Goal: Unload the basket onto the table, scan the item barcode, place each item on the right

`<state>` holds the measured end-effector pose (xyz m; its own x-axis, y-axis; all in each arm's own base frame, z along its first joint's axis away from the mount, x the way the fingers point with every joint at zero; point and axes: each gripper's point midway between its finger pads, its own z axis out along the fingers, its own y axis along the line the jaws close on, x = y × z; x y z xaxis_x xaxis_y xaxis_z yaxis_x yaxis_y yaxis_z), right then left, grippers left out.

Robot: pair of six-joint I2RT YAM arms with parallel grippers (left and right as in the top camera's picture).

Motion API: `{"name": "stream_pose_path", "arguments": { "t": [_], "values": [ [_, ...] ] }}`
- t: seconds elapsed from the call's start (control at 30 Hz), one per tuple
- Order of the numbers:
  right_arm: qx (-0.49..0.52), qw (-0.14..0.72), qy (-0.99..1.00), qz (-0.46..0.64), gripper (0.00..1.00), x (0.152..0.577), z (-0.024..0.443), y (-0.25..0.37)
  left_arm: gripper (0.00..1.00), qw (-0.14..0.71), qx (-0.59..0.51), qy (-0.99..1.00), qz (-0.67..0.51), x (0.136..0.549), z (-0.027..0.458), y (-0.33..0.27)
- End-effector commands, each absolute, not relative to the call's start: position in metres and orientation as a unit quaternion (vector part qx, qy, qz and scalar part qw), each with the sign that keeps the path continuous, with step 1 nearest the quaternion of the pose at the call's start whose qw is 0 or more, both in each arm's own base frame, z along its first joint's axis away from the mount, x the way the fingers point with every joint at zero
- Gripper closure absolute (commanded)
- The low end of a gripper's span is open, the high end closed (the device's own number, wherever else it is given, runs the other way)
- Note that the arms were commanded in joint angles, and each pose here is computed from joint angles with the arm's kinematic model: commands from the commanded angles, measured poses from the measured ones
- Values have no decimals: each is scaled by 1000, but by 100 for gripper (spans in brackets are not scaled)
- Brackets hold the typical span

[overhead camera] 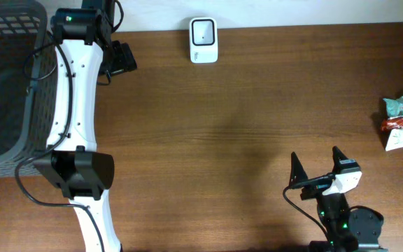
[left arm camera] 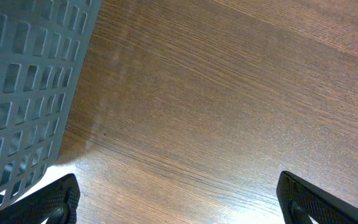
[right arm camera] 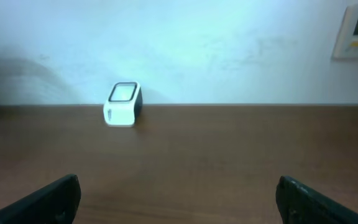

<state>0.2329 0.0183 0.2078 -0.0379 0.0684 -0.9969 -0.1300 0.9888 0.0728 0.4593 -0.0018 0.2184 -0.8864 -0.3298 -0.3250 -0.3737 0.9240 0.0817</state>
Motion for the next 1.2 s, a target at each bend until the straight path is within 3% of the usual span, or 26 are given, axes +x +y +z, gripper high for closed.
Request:
{"name": "stream_pose_path", "arguments": {
  "t": [0.0, 0.37, 0.47, 0.57, 0.77, 0.97, 1.17],
  "values": [
    [-15, 714, 698, 55, 1, 237, 209, 11, 1, 163, -178, 968, 75, 459, 225, -1],
    [3, 754, 656, 29, 1, 244, 209, 0, 1, 163, -178, 968, 75, 459, 225, -1],
    [21, 725, 687, 32, 1, 246, 188, -4, 1, 163, -178, 968, 75, 459, 225, -1],
    [102, 677, 728, 24, 1, 245, 155, -24, 1, 163, -178, 968, 75, 459, 225, -1],
    [85, 678, 730, 12, 1, 245, 155, -23, 1, 163, -178, 968, 75, 459, 225, -1],
    [-15, 676, 735, -50, 1, 246, 155, -14, 1, 163, -177, 968, 75, 459, 225, -2],
    [-36, 679, 733, -32, 1, 246, 156, -4, 1, 162, -177, 968, 75, 459, 225, -2]
  ]
}}
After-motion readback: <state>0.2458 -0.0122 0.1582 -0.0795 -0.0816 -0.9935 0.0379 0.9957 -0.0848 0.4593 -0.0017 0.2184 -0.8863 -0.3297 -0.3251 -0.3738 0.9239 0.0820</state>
